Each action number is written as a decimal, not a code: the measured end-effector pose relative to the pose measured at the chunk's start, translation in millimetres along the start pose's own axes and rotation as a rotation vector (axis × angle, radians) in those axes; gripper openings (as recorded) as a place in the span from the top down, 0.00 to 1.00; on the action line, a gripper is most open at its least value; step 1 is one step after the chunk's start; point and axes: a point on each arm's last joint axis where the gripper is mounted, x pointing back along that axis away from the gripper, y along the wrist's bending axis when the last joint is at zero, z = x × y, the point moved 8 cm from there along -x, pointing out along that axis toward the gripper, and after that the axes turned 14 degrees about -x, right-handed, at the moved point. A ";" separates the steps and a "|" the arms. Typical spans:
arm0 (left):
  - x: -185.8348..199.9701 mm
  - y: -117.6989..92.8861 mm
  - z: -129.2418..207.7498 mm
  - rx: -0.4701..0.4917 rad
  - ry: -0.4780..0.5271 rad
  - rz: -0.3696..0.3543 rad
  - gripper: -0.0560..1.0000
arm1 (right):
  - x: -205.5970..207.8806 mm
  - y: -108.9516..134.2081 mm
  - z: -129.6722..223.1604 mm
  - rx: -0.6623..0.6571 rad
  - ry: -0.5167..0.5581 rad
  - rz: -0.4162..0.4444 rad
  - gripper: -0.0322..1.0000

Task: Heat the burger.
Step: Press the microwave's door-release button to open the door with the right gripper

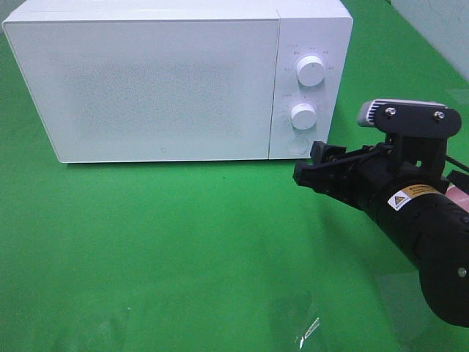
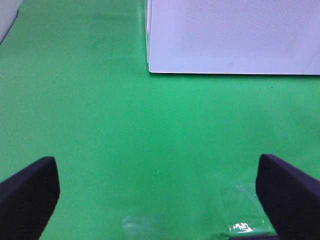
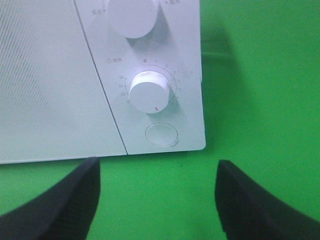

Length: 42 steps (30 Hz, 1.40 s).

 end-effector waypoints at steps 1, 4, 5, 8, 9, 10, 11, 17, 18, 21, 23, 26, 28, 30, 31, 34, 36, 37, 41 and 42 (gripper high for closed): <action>0.0 0.0 0.0 0.000 0.000 0.000 0.01 | 0.0 0.0 0.0 0.000 0.000 0.000 0.38; 0.0 0.0 0.0 0.000 0.000 0.000 0.01 | 0.0 -0.1 0.2 -0.195 0.001 0.000 0.47; 0.0 0.0 0.0 0.000 0.000 0.000 0.01 | 0.0 -0.4 1.3 -0.347 0.007 0.004 0.55; 0.0 0.0 0.0 0.000 0.000 0.000 0.01 | 0.0 -1.2 3.6 -0.484 0.019 0.012 0.62; 0.0 0.0 0.0 0.000 0.000 0.000 0.01 | 0.1 -0.8 5.3 -0.615 0.029 0.014 0.69; 0.0 0.0 0.0 0.000 0.000 0.000 0.01 | 0.1 -0.8 5.3 -0.615 0.029 0.014 0.69; 0.0 0.0 0.0 0.000 0.000 0.000 0.01 | 0.2 1.4 7.0 -0.696 0.042 0.006 0.75; 0.0 0.0 0.0 0.000 0.000 0.000 0.01 | 0.5 5.9 10.3 -0.862 0.071 -0.007 0.88; 0.0 0.0 0.0 0.000 0.000 0.000 0.01 | 0.5 6.1 10.5 -0.927 0.074 -0.005 0.92; 0.0 0.0 0.0 0.000 0.000 0.000 0.01 | 0.6 6.2 11.3 -0.978 0.078 -0.001 0.96; 0.0 0.0 0.0 0.000 0.000 0.000 0.01 | 0.7 5.4 13.4 -1.025 0.087 0.011 0.96; 0.0 0.0 0.0 0.000 0.000 0.000 0.01 | 1.3 2.2 21.5 -1.096 0.119 0.056 0.96; 0.0 0.0 0.0 0.000 0.000 0.000 0.01 | 1.2 0.4 26.3 -1.122 0.134 0.077 0.96; 0.0 0.0 0.0 0.000 0.000 0.000 0.01 | 0.5 -3.0 32.5 -1.149 0.143 0.102 0.96; 0.0 0.0 0.0 0.000 0.000 0.000 0.01 | 0.5 -3.0 32.5 -1.149 0.143 0.102 0.96; 0.0 0.0 0.0 0.000 0.000 0.000 0.01 | -1.1 -6.7 41.3 -1.179 0.157 0.135 0.96; 0.0 0.0 0.0 0.000 0.000 0.000 0.01 | -3.8 -7.0 45.2 -1.192 0.161 0.148 0.96; 0.0 0.0 0.0 0.000 0.000 0.000 0.01 | -7.5 -5.0 47.7 -1.196 0.163 0.148 0.96; 0.0 0.0 0.0 0.000 0.000 0.000 0.01 | -17.4 -2.6 50.8 -1.214 0.158 0.151 0.96; 0.0 0.0 0.0 0.000 0.000 0.000 0.01 | -17.4 -2.6 50.8 -1.214 0.158 0.151 0.96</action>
